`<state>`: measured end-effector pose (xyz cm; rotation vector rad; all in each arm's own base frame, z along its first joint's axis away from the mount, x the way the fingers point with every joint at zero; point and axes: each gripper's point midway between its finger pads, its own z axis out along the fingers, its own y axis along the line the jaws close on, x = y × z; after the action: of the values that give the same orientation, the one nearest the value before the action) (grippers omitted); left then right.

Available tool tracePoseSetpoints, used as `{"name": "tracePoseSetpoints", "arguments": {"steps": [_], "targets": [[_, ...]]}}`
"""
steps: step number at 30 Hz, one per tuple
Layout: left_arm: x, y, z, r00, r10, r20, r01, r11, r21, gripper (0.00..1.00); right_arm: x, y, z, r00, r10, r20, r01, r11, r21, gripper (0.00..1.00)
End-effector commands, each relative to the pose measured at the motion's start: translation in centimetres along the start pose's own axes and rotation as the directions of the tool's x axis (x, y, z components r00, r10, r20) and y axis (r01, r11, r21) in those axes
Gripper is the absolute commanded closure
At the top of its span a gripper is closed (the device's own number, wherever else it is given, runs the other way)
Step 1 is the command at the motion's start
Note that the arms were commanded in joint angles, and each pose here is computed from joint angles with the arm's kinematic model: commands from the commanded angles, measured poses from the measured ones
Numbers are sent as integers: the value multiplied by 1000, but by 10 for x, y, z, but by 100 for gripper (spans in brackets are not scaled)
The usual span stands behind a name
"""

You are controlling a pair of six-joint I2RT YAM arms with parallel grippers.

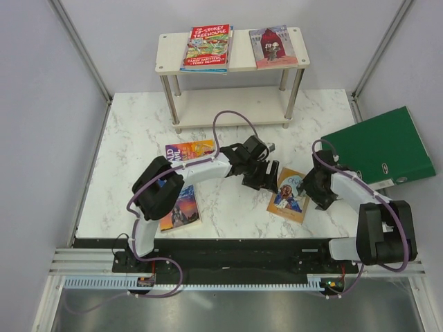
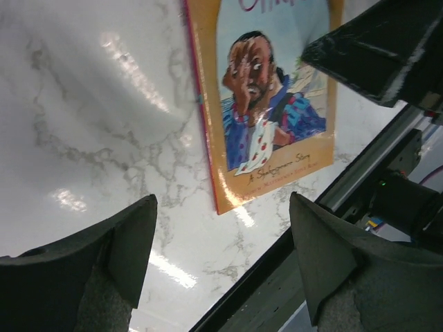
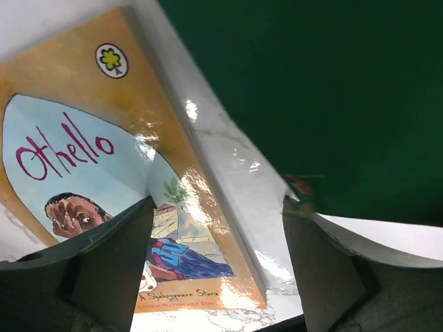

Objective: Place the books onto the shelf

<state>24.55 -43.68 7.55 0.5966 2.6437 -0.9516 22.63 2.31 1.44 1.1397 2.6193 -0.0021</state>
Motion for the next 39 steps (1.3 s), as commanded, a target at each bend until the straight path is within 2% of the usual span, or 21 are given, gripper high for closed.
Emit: {"name": "tracePoseSetpoints", "arguments": {"steps": [1, 8, 17, 27, 39], "targets": [[-2, 27, -12, 995, -96, 15, 96, 995, -25, 16, 15, 30, 9, 996, -73, -52, 67, 992, -107, 18], [20, 69, -6, 983, -181, -33, 179, 981, -72, 16, 18, 73, 3, 984, -171, -40, 156, 957, -245, 17], [29, 67, 4, 976, -211, -58, 209, 977, -31, 18, 32, 119, -12, 958, -285, -4, 264, 891, -370, 17], [41, 72, 1, 971, -227, -73, 224, 974, -44, 20, 28, 144, -24, 958, -286, 37, 272, 854, -445, 18], [54, 84, 2, 956, -282, -79, 275, 957, -96, 22, 29, 177, -77, 941, -300, 154, 321, 660, -679, 19]]}}
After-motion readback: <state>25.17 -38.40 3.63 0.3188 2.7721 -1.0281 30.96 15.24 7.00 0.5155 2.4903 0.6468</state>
